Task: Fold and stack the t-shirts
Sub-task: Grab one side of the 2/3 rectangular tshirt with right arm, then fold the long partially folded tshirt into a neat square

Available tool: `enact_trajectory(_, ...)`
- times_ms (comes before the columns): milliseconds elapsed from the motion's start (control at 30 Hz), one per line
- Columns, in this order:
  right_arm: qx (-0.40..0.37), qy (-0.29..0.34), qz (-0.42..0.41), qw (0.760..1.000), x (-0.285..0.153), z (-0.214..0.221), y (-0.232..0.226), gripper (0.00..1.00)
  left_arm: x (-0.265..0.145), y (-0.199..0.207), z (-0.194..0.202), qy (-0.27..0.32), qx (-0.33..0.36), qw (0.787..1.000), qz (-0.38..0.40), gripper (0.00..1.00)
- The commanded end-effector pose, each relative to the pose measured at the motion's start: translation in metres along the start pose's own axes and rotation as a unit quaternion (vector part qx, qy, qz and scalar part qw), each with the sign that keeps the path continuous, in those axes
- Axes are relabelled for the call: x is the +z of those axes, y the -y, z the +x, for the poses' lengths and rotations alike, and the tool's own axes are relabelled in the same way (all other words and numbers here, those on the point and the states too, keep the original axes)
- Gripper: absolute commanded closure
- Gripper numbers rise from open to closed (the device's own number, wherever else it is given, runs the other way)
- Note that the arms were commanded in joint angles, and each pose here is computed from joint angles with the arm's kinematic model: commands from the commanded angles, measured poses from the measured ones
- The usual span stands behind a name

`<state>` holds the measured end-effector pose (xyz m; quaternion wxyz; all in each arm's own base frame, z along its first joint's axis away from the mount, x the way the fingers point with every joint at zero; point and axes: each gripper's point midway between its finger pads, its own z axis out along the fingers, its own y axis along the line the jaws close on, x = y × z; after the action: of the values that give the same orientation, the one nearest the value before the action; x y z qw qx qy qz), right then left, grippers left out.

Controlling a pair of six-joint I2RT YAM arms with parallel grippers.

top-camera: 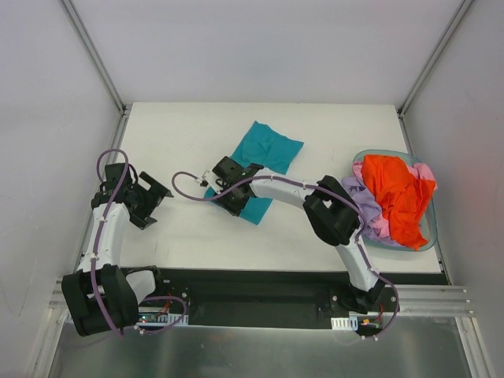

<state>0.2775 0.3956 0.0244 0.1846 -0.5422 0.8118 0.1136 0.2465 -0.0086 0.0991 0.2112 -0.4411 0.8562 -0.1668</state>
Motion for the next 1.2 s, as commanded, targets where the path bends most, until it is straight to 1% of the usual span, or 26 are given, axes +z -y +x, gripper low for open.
enact_trajectory(0, -0.011, -0.019, 0.026, 0.999, 0.004, 0.001, 0.007, 0.58, -0.004, -0.005, -0.003, 0.011, 0.005, 1.0, -0.012, 0.01)
enact_trajectory(67, -0.013, -0.024, 0.029, 0.999, 0.007, 0.002, 0.003, 0.64, -0.004, -0.006, -0.004, 0.014, 0.005, 1.0, -0.014, 0.01)
enact_trajectory(100, -0.01, -0.027, 0.022, 0.999, 0.007, 0.004, -0.001, 0.7, -0.004, -0.006, -0.004, 0.013, 0.005, 1.0, -0.013, 0.01)
enact_trajectory(200, -0.006, -0.024, -0.013, 1.0, 0.003, 0.005, -0.025, 0.81, -0.004, -0.006, -0.004, 0.014, 0.005, 1.0, -0.015, 0.01)
enact_trajectory(233, -0.009, -0.019, -0.022, 1.0, -0.004, 0.001, -0.038, 0.83, -0.005, -0.006, -0.005, 0.018, 0.006, 1.0, -0.013, 0.0)
enact_trajectory(300, -0.006, -0.016, -0.049, 0.999, -0.012, 0.003, -0.056, 0.87, -0.006, -0.005, -0.006, 0.021, 0.007, 1.0, -0.011, 0.01)
enact_trajectory(333, 0.0, -0.008, -0.062, 0.998, -0.026, -0.002, -0.069, 0.87, -0.008, -0.005, -0.006, 0.024, 0.007, 1.0, -0.009, 0.01)
enact_trajectory(400, 0.013, 0.006, -0.114, 0.993, -0.044, -0.008, -0.093, 0.9, -0.008, -0.004, -0.006, 0.025, 0.009, 1.0, -0.008, 0.01)
enact_trajectory(433, 0.017, 0.021, -0.134, 0.991, -0.061, -0.014, -0.104, 0.9, -0.009, -0.004, -0.007, 0.026, 0.009, 1.0, -0.007, 0.01)
enact_trajectory(467, 0.032, 0.028, -0.176, 0.984, -0.072, -0.017, -0.121, 0.91, -0.009, -0.003, -0.007, 0.026, 0.009, 1.0, -0.006, 0.01)
enact_trajectory(567, 0.053, 0.046, -0.228, 0.971, -0.102, -0.025, -0.141, 0.91, -0.009, -0.002, -0.006, 0.024, 0.011, 1.0, -0.003, 0.01)
enact_trajectory(600, 0.059, 0.048, -0.233, 0.97, -0.107, -0.026, -0.142, 0.92, -0.01, -0.001, -0.005, 0.022, 0.011, 1.0, 0.0, 0.01)
enact_trajectory(700, 0.069, 0.057, -0.243, 0.966, -0.124, -0.03, -0.141, 0.92, -0.01, 0.0, -0.005, 0.021, 0.01, 1.0, 0.002, 0.01)
enact_trajectory(800, 0.081, 0.064, -0.235, 0.966, -0.135, -0.032, -0.127, 0.93, -0.011, 0.004, -0.006, 0.018, 0.012, 1.0, 0.008, 0.01)
enact_trajectory(1000, 0.117, 0.078, -0.224, 0.964, -0.142, -0.036, -0.076, 0.93, -0.011, 0.01, -0.005, 0.006, 0.015, 1.0, 0.016, 0.01)
enact_trajectory(1033, 0.128, 0.082, -0.224, 0.963, -0.142, -0.035, -0.061, 0.93, -0.01, 0.011, -0.006, 0.004, 0.015, 1.0, 0.017, 0.01)
enact_trajectory(1100, 0.14, 0.084, -0.233, 0.959, -0.141, -0.037, -0.049, 0.93, -0.012, 0.014, -0.007, 0.004, 0.018, 1.0, 0.021, 0.01)
enact_trajectory(1167, 0.152, 0.081, -0.224, 0.959, -0.136, -0.034, -0.026, 0.93, -0.011, 0.018, -0.007, -0.004, 0.021, 0.999, 0.028, 0.01)
